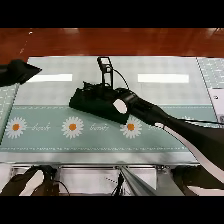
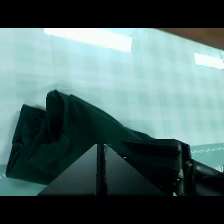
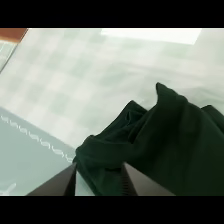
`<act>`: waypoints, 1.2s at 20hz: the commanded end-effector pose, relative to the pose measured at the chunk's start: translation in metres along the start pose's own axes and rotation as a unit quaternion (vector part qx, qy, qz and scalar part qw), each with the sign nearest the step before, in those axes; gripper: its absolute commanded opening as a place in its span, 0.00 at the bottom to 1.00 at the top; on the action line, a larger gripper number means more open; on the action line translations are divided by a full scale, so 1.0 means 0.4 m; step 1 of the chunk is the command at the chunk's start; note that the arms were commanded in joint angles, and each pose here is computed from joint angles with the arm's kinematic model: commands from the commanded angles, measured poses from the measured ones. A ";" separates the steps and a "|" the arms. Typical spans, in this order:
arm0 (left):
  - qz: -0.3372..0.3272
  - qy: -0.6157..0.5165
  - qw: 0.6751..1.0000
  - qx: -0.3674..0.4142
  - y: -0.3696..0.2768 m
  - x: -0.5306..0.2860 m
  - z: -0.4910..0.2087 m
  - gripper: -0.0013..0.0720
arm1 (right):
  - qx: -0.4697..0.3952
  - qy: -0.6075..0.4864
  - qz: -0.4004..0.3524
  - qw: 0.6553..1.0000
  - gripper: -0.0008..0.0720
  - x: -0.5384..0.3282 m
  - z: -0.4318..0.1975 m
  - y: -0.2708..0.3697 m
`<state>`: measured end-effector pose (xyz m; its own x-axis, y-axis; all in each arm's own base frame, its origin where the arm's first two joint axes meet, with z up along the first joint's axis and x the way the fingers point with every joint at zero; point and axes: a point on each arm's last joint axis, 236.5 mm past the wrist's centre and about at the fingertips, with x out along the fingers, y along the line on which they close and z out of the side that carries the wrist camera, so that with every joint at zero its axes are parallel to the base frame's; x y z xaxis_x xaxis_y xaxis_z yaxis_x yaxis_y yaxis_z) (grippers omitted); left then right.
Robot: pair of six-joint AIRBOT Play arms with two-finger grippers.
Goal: Fold the shirts.
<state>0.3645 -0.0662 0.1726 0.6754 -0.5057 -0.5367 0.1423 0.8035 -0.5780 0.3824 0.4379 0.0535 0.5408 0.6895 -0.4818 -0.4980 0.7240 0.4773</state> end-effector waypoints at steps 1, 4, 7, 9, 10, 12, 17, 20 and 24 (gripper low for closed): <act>0.004 0.018 1.000 -0.017 0.028 0.032 -0.048 0.05 | -0.079 0.062 -0.007 0.995 0.54 -0.051 -0.020 0.004; 0.010 0.010 1.000 -0.017 0.038 0.035 -0.041 0.05 | -0.133 0.169 -0.099 0.972 0.54 -0.189 -0.046 -0.162; 0.022 0.002 1.000 -0.006 0.053 0.034 -0.032 0.05 | -0.144 0.312 -0.259 0.903 0.54 -0.424 -0.092 -0.425; 0.041 0.009 0.999 0.005 0.075 0.033 -0.039 0.05 | -0.102 0.364 -0.331 0.864 0.54 -0.550 -0.144 -0.567; 0.048 0.013 0.999 0.010 0.083 0.032 -0.044 0.05 | -0.047 0.362 -0.329 0.871 0.57 -0.555 -0.193 -0.597; 0.055 0.023 0.998 0.015 0.093 0.031 -0.055 0.06 | 0.121 0.323 -0.254 0.903 0.85 -0.475 -0.302 -0.579; 0.052 0.039 0.998 0.013 0.088 0.030 -0.074 0.11 | 0.335 0.104 -0.124 0.928 0.85 -0.273 -0.227 -0.525; 0.052 0.039 0.998 0.013 0.088 0.030 -0.075 0.11 | 0.366 0.055 -0.111 0.922 0.85 -0.215 -0.199 -0.525; 0.051 0.039 0.998 0.012 0.088 0.030 -0.075 0.11 | 0.368 0.092 -0.113 0.918 0.82 -0.167 -0.280 -0.515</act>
<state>0.3566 -0.0533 0.1278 0.6307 -0.4426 -0.6374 0.0942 0.8590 -0.5033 0.3678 0.2383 -0.0815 0.3927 0.5675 -0.7237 0.1923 0.7188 0.6680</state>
